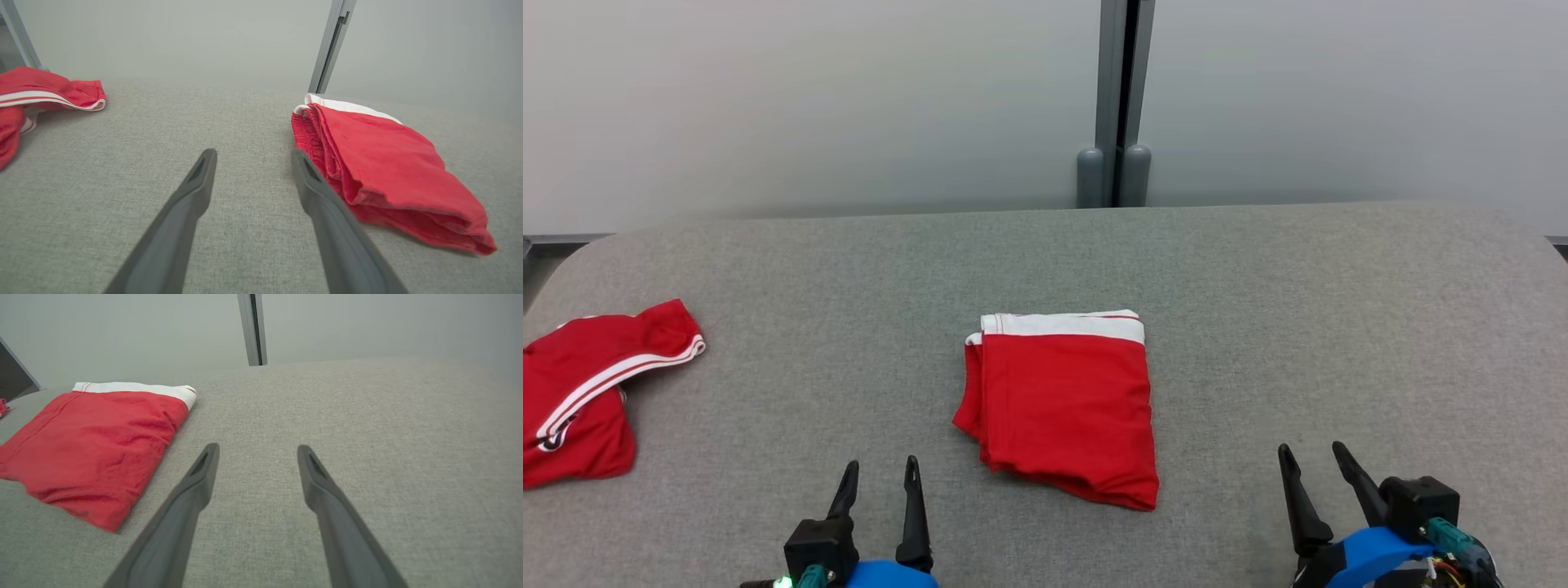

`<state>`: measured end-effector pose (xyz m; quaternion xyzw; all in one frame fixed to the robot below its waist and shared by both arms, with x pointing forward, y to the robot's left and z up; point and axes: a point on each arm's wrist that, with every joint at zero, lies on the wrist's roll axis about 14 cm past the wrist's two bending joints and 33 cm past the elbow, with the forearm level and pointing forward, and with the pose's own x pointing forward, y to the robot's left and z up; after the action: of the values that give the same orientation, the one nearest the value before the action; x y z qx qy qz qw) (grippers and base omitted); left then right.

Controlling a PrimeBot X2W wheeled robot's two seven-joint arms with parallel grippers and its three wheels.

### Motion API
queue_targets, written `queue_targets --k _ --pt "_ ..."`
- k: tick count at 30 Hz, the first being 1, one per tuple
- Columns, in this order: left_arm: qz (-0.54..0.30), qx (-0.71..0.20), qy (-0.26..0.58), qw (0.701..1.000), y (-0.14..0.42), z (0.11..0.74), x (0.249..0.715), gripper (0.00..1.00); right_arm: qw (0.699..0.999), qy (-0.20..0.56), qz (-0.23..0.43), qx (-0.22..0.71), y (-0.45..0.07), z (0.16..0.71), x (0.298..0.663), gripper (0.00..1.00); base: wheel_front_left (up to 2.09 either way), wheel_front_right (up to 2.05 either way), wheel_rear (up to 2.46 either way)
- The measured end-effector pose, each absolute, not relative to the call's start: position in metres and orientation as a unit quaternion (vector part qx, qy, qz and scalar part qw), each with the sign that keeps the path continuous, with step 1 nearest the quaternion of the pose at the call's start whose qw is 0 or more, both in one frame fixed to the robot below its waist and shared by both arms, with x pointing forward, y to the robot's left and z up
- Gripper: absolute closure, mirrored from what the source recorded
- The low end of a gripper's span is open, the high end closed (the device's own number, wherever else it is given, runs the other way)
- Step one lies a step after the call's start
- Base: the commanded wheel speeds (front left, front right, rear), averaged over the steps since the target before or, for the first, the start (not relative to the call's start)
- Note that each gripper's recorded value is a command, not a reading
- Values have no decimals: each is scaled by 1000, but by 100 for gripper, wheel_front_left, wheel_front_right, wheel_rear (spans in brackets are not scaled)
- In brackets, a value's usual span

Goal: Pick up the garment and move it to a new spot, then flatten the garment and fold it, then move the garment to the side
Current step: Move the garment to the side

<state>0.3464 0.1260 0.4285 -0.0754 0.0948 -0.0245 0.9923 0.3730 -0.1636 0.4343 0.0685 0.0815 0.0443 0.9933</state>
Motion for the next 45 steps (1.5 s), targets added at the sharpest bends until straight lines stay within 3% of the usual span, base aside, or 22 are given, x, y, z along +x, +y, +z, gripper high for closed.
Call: queue_targets --k 5,14,21,22,24,25,38,45 --pt "-31 -79 95 992 122 429 351 0 990 97 77 69 -141 426 384 0 0 0 0" --pt "-3 -83 99 992 135 427 350 0 977 115 151 99 -74 421 445 0 0 0 0" --pt "41 -79 119 989 161 414 342 0 962 194 175 82 -49 372 450 0 0 0 0" --pt "44 -79 121 989 162 413 341 0 961 199 177 82 -47 369 451 20 0 0 0" --pt "46 -79 122 988 164 413 341 0 960 202 178 83 -45 367 454 78 0 0 0" --pt "44 -79 121 989 162 413 342 0 960 202 176 85 -46 367 454 100 0 0 0" --pt "-51 -83 113 989 110 418 365 0 977 146 125 89 -92 399 459 100 0 0 0" --pt "-164 -90 113 976 39 419 386 0 986 131 60 86 -151 410 436 100 0 0 0"
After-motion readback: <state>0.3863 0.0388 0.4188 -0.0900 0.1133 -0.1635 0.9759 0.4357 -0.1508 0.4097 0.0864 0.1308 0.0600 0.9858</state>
